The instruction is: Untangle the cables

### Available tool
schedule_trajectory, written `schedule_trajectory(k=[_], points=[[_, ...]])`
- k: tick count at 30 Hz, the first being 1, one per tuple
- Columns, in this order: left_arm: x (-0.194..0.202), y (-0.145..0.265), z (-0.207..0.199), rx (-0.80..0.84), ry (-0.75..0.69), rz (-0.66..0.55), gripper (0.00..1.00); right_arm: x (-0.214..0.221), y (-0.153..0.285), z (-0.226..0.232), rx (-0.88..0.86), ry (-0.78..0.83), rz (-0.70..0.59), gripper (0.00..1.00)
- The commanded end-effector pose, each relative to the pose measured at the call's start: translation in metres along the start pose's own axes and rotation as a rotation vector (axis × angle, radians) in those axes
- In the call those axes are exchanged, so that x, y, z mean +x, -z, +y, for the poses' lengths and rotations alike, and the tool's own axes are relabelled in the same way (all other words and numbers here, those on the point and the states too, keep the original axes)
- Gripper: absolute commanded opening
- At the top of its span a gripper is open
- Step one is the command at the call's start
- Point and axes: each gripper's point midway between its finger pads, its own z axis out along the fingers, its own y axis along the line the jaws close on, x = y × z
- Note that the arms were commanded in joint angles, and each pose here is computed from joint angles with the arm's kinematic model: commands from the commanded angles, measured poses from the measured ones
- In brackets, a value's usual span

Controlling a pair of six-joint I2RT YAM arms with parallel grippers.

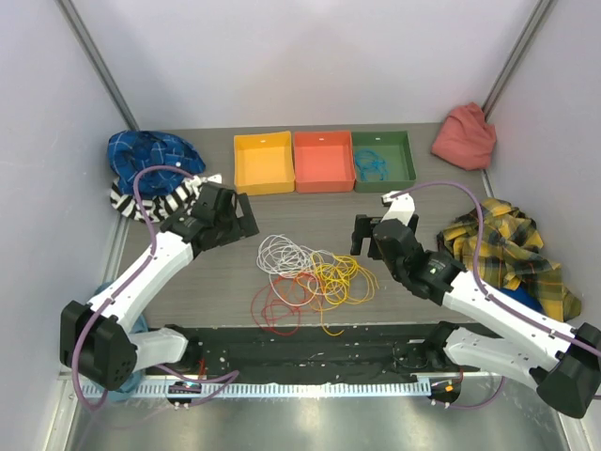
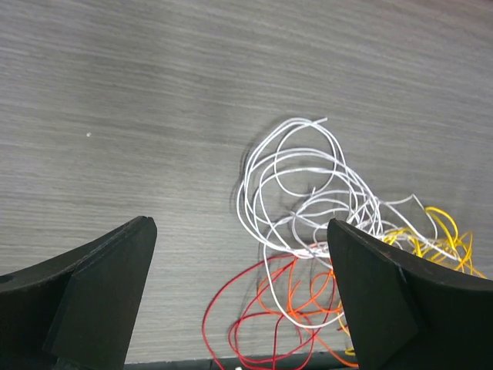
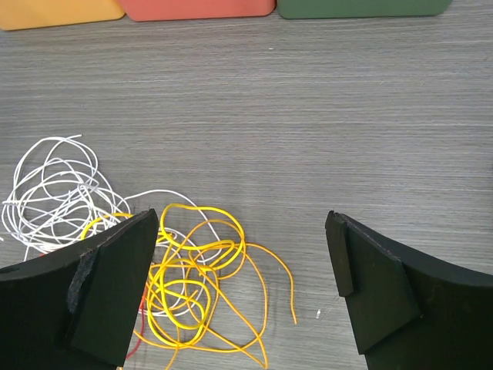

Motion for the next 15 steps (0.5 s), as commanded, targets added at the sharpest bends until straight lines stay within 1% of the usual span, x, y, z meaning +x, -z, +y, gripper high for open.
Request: schedule_trajectory(k=[1,4,5,7,9,10,11,15], points=[[-0.002,0.011,-0.014,0.104,-0.002,-0.018,0.99,-0.008,0.003,0.003,-0.020,-0.040,-0.035,1.00],[0.007,0.011,-0.025,0.163,-0.058,-0.010,0.86,-0.006,0.003,0.002,-0.023,-0.041,-0.038,1.00],[0.010,0.009,-0.029,0.177,-0.085,0.000,0.77,-0.005,0.004,0.002,-0.026,-0.040,-0.037,1.00],[0.014,0.006,-0.033,0.157,-0.130,0.006,0.77,-0.003,0.003,0.002,-0.026,-0.038,-0.034,1.00],[0.026,-0.005,-0.035,0.145,-0.151,0.071,0.79,-0.001,0.003,0.001,-0.025,-0.040,-0.031,1.00],[0.030,-0.005,-0.042,0.172,-0.153,0.109,0.80,-0.001,0.003,0.001,-0.025,-0.043,-0.032,1.00],[0.039,-0.015,-0.042,0.159,-0.157,0.150,0.81,0.000,0.003,0.000,-0.025,-0.043,-0.032,1.00],[0.049,-0.027,-0.057,0.165,-0.185,0.181,0.82,0.000,0.004,-0.001,-0.025,-0.044,-0.037,1.00]])
